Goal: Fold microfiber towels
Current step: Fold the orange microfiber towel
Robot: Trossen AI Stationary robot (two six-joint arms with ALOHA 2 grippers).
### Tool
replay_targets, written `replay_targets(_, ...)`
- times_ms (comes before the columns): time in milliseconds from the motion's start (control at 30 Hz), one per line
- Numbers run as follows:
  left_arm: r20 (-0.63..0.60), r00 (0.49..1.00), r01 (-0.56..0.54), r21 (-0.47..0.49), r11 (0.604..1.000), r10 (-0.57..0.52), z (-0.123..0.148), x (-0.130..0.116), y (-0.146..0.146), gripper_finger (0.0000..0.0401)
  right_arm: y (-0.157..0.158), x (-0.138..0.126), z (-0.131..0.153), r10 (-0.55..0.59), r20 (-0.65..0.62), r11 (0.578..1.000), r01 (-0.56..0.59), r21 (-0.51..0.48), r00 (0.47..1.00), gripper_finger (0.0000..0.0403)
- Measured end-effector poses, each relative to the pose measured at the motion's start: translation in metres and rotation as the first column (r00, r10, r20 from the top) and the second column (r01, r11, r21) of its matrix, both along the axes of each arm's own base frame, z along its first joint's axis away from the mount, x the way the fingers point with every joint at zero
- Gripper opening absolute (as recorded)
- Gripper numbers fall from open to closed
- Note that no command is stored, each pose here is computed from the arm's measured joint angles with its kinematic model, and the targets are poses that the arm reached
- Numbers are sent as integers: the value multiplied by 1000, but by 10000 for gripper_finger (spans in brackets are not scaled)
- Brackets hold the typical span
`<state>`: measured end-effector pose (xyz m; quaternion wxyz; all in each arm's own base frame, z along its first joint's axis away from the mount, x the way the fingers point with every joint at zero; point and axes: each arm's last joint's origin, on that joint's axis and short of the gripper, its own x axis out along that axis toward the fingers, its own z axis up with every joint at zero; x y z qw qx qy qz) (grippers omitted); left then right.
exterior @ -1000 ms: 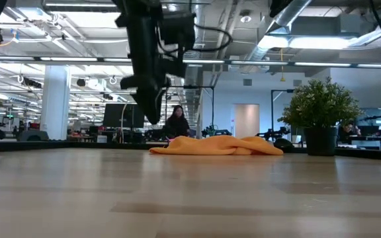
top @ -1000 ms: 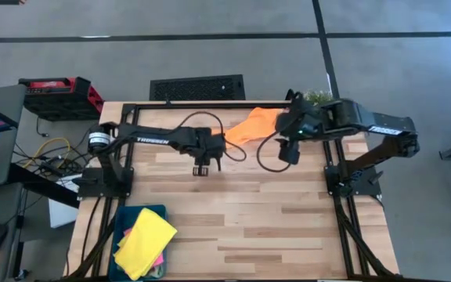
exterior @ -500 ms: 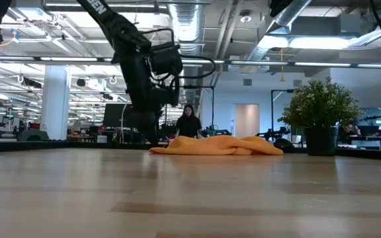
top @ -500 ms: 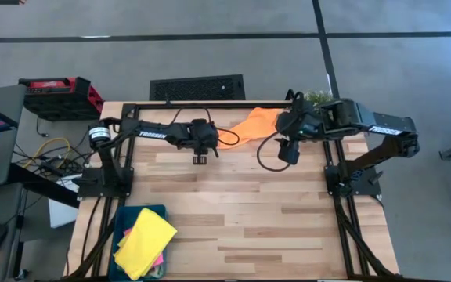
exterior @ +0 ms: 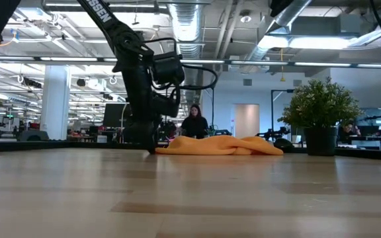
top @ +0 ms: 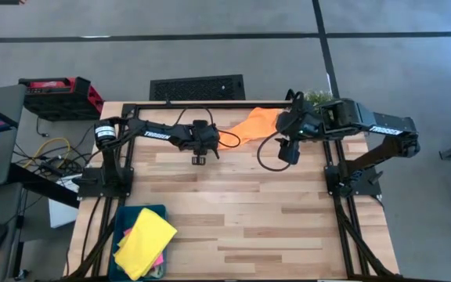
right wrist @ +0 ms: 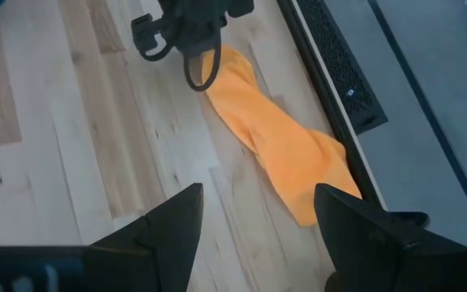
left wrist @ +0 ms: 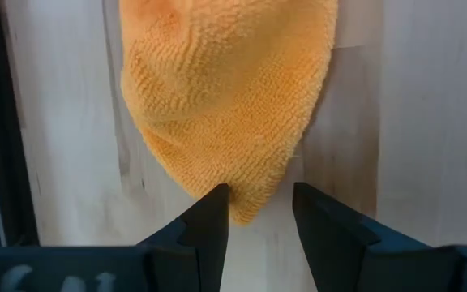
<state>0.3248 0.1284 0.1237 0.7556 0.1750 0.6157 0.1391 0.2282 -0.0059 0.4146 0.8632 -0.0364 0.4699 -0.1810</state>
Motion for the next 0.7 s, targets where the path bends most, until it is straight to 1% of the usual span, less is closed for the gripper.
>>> replay_targets(100,-31,997,64,15,998,-64,0,0,0,135,0,-1,0,0,-7,1000,0,0,1000,260)
replay_targets(200,-30,998,62,13,998,-61,-1,0,0,122,0,-1,0,0,-8,1000,0,0,1000,260)
replay_targets(267,-32,998,62,12,998,-61,-1,0,-1,97,0,-1,0,0,-8,1000,0,0,1000,260)
replay_targets(400,-35,997,63,9,998,-63,-2,0,-2,19,0,-1,0,0,-9,1000,0,0,1000,260)
replay_targets(433,-29,998,53,7,999,-52,-2,1,-3,11,0,-1,0,0,-10,1000,0,0,1000,260)
replay_targets(533,-51,998,26,-22,999,-27,3,4,-9,4,0,-1,-1,6,-21,1000,-6,-4,1000,260)
replay_targets(633,-83,997,-1,-100,995,-8,13,7,-19,2,2,-2,-2,18,-34,1000,-18,-6,999,260)
replay_targets(700,-106,994,7,-131,991,-21,25,8,-30,1,6,-1,-7,55,-63,998,-56,-19,997,260)
